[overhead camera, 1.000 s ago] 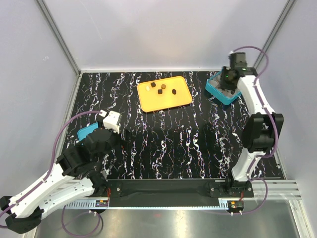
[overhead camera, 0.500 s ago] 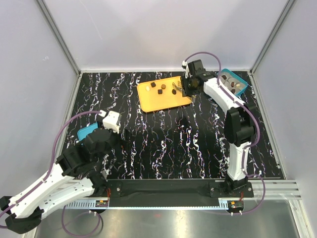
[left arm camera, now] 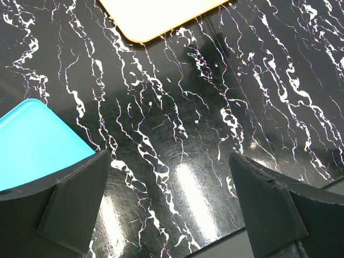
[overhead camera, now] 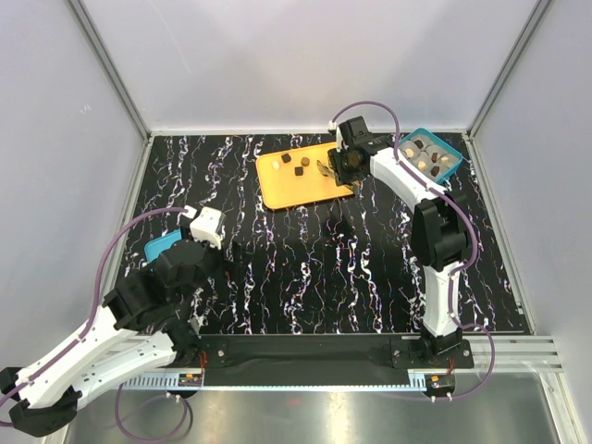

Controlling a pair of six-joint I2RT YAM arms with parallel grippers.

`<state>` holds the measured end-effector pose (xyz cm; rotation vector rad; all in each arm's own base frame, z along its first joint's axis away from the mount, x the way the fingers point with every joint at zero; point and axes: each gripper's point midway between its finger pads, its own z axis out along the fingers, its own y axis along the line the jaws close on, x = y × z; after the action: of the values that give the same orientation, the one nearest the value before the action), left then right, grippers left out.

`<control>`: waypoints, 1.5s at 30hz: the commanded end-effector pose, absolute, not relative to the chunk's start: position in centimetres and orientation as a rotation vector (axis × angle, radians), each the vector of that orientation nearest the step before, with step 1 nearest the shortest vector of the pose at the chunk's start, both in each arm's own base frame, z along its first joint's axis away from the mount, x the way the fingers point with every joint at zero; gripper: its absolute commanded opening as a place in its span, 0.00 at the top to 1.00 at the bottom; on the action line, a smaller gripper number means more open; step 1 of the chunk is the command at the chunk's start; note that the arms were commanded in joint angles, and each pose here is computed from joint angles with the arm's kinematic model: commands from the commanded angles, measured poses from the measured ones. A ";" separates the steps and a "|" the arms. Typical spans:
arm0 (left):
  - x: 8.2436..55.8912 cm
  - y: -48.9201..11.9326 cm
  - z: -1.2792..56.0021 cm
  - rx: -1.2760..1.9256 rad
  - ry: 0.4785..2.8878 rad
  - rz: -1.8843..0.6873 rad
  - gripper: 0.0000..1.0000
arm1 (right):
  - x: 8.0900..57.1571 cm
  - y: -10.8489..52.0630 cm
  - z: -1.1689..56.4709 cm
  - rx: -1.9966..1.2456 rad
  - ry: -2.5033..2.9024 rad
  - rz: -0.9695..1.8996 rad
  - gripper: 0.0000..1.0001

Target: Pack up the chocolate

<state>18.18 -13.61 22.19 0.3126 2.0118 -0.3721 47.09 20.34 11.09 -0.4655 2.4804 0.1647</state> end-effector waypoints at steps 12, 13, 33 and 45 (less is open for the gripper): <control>18.6 -13.6 23.5 0.277 1.963 -0.387 0.01 | 47.4 20.4 12.2 -0.479 2.440 0.128 0.53; 18.6 -13.6 23.5 0.275 1.962 -0.389 0.01 | 47.3 20.4 12.0 -0.480 2.447 0.131 0.53; 18.7 -13.5 23.6 0.267 1.957 -0.385 0.01 | 46.4 20.3 12.6 -0.455 2.477 0.116 0.65; 19.0 -13.1 23.5 0.246 1.960 -0.350 0.01 | 43.9 17.1 21.3 -0.333 2.424 0.107 0.71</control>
<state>18.42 -13.09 22.40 0.2891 2.0007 -0.3475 44.09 18.71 13.97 -0.4295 2.5510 0.1088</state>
